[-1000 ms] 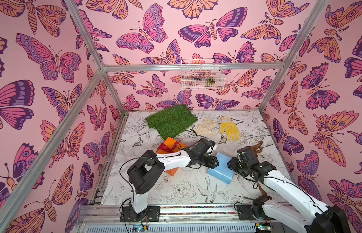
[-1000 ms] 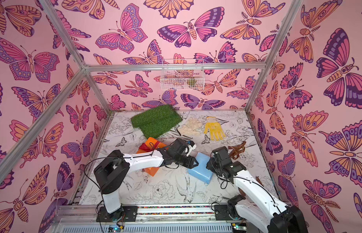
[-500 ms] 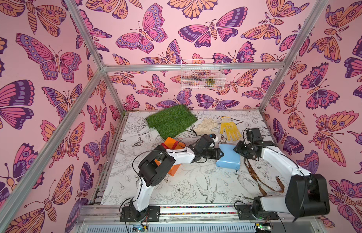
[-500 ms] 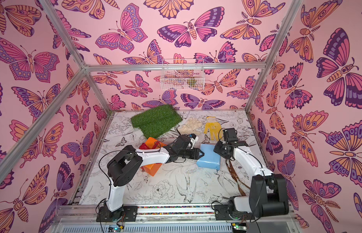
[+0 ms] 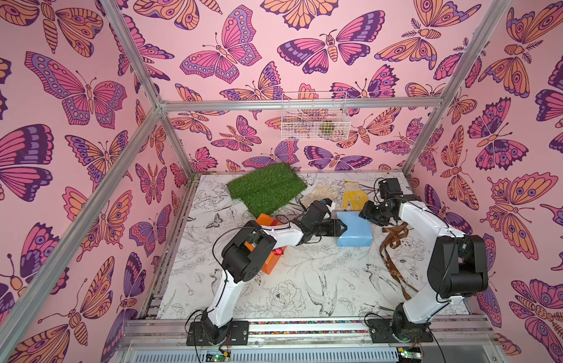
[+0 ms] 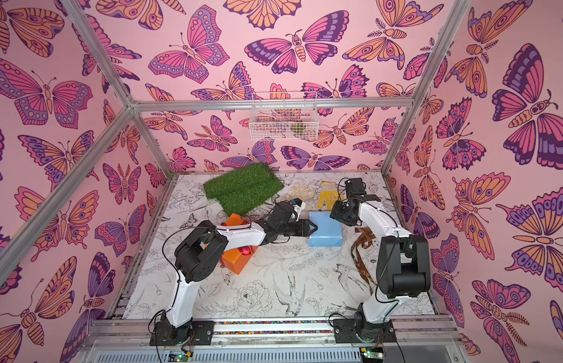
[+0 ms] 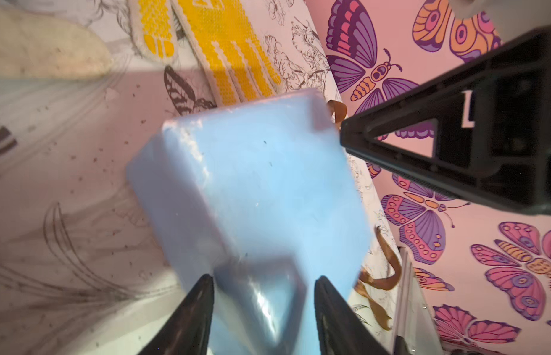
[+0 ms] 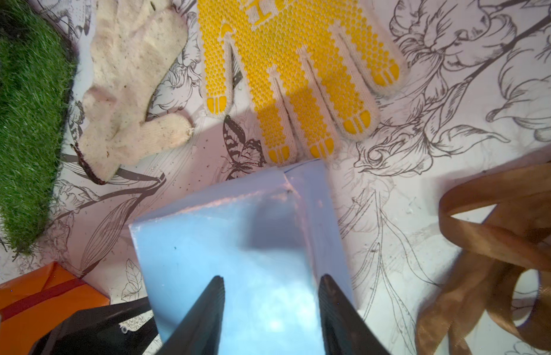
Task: Untie the ribbon bows on the gift boxes
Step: Move the gift box to the center of the board.
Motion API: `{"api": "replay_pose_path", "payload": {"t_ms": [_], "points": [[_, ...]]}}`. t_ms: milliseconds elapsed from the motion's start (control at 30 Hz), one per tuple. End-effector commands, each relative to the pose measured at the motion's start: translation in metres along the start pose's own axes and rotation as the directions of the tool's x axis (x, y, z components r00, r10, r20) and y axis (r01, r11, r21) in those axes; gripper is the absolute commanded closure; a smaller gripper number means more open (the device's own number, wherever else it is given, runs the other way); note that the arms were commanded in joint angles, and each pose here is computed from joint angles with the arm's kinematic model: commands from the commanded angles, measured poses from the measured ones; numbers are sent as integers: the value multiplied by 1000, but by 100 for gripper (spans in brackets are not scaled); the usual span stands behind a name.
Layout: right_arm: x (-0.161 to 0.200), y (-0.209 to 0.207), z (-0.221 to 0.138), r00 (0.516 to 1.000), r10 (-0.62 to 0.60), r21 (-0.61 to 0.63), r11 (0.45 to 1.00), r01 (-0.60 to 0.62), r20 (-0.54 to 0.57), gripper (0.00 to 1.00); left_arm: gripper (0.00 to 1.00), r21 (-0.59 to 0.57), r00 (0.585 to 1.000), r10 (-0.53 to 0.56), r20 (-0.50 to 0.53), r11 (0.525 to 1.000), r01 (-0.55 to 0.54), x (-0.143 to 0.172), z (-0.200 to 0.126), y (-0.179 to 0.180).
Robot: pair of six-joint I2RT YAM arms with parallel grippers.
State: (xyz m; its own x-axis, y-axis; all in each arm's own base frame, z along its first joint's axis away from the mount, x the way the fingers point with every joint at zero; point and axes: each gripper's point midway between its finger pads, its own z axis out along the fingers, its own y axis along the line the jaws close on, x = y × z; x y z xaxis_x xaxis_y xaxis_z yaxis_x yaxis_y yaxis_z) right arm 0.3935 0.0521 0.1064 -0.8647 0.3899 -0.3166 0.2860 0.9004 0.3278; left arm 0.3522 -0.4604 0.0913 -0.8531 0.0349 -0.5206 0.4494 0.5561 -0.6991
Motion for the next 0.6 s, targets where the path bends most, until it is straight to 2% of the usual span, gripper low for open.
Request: {"api": "replay_pose_path", "payload": {"t_ms": [0,133,233,333,400,467,567], "points": [[6,-8,-7,999,-21,32,999,22,-27,46,37,41,999,46,4,998,-46,-10,-30,-22],[3,-1,-18,999,-36,2,999,36,-9,44,32,44,995,93,22,995,-94,-20,-64,-46],[3,27,-43,997,-67,-133,989,72,39,43,28,-12,984,171,54,985,-171,-34,-100,-63],[16,65,-69,985,-160,-259,950,172,67,42,25,-125,969,238,67,965,-228,-46,-150,-63],[33,89,-83,970,-234,-318,917,241,60,41,25,-221,965,248,84,949,-224,-51,-189,-48],[51,109,-93,953,-301,-358,886,296,46,40,24,-341,967,228,113,923,-177,-51,-230,-19],[80,139,-100,923,-382,-414,834,364,42,40,19,-526,980,140,139,849,-46,-33,-287,42]]}}
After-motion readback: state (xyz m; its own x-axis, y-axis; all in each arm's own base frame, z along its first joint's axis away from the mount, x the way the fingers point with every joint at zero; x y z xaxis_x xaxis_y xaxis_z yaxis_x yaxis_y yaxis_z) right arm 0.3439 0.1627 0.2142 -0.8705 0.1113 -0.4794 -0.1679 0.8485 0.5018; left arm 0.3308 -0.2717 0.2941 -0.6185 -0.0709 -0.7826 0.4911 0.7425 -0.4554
